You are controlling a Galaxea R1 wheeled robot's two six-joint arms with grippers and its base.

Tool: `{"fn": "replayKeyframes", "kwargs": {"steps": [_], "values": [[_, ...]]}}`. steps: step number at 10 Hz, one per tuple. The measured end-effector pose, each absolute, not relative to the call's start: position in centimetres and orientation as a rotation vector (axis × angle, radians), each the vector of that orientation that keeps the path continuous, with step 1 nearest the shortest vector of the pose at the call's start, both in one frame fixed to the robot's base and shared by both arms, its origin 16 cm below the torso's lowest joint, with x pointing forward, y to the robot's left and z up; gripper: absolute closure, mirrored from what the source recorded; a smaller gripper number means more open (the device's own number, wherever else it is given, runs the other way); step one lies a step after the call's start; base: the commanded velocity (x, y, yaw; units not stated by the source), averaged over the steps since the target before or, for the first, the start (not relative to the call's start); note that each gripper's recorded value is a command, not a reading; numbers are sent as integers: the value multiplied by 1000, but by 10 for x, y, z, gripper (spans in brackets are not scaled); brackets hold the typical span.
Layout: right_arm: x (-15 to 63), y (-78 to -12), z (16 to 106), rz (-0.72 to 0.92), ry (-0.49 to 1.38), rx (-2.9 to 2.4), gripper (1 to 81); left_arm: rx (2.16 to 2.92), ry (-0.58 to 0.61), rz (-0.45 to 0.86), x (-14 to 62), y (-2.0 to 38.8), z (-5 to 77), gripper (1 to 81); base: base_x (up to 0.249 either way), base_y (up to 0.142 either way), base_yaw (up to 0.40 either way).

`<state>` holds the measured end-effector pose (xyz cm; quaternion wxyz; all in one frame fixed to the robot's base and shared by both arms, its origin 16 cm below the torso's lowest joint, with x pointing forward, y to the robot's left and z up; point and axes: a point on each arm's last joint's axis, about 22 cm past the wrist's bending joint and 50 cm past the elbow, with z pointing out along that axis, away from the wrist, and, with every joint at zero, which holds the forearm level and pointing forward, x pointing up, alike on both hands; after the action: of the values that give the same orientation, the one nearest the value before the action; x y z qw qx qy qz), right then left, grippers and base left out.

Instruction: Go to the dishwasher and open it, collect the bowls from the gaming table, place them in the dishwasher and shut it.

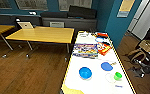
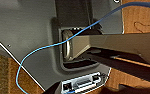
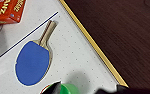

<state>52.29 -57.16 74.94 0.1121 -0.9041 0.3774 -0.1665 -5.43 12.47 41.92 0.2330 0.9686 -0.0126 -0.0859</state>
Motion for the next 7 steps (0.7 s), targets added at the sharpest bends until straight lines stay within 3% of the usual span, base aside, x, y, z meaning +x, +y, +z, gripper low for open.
{"fn": "replayKeyframes", "kwargs": {"steps": [7], "values": [[529, -519, 727, -430, 1044, -2617, 10, 2661, -35, -236, -54, 125, 419, 10, 0, 0, 0]]}}
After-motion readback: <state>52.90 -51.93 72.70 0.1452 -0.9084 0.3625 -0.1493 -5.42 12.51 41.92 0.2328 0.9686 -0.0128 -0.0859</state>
